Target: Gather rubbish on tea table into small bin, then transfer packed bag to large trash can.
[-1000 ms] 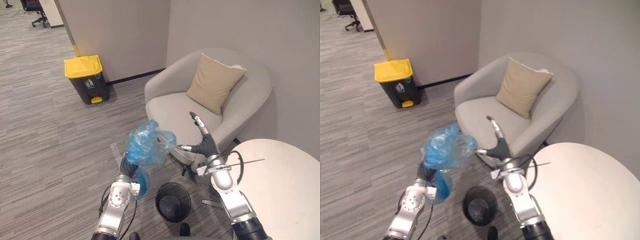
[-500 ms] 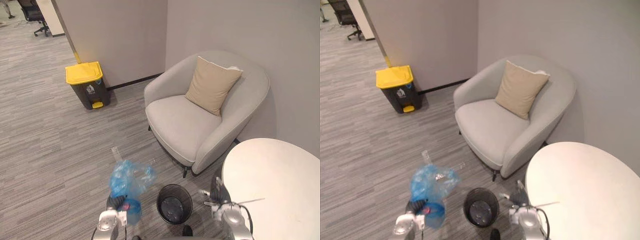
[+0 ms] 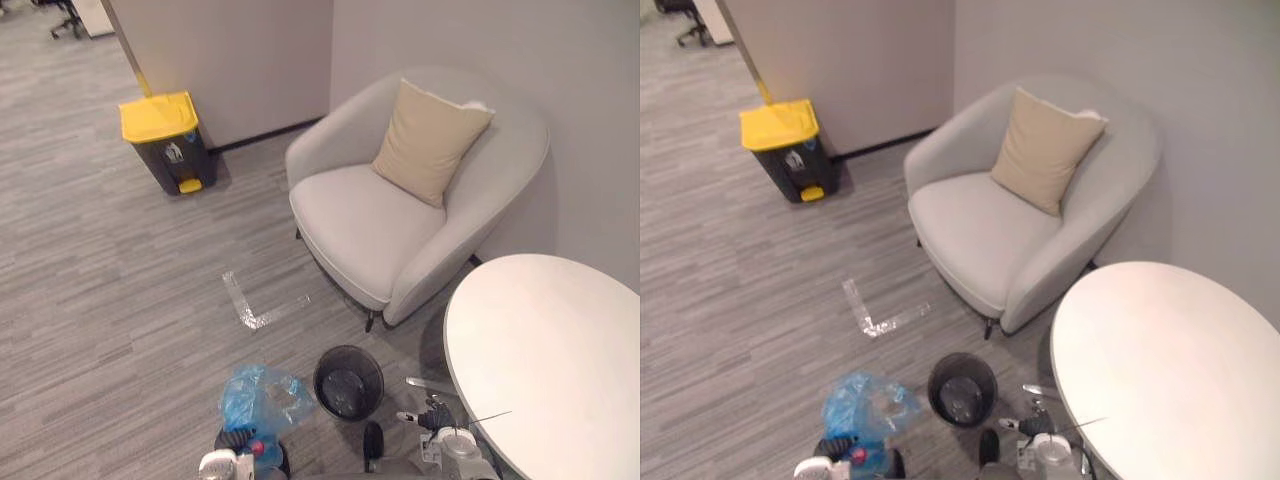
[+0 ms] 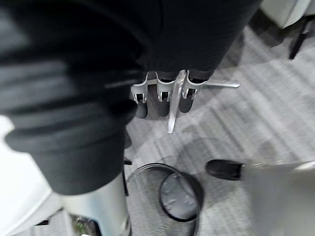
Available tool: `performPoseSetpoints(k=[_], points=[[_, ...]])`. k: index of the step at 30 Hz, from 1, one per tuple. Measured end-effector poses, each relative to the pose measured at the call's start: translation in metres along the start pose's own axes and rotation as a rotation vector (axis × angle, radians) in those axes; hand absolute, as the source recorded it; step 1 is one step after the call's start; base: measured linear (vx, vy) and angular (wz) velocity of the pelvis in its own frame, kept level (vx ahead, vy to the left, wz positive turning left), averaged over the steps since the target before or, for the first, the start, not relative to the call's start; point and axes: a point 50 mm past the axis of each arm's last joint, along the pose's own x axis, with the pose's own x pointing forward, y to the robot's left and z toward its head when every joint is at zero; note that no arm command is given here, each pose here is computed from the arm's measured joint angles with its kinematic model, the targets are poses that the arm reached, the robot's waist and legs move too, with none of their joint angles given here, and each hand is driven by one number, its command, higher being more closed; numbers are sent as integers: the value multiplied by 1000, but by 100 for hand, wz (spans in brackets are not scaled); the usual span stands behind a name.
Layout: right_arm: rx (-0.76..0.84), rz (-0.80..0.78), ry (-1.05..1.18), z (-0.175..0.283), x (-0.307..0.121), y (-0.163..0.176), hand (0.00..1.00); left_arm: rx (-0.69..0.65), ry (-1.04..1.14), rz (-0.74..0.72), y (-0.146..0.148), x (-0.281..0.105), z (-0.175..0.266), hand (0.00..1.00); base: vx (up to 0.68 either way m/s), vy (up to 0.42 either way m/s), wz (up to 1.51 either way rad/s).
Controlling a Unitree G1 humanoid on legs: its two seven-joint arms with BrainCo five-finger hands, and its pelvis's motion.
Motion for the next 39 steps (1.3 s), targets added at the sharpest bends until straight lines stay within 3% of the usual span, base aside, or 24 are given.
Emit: performPoseSetpoints(k=[5, 11, 21, 28, 39], points=[[24, 9, 16, -6, -3, 12, 0, -6, -50, 25, 2, 0, 10, 100, -43, -93, 78], [17, -13, -110, 36, 6, 8, 0, -56, -41, -11, -15, -2, 7, 100, -243, -121, 10], [52, -89, 19, -4, -1, -6, 0, -4, -55, -60, -28, 0, 14, 100, -168, 44, 71], [75, -55, 88, -22, -5, 6, 0, 90, -18, -39, -13, -1, 2, 100, -52, 203, 45], [31, -37, 86, -14, -1, 9, 0, 101, 13, 15, 5, -3, -8, 100, 122, 117, 27]])
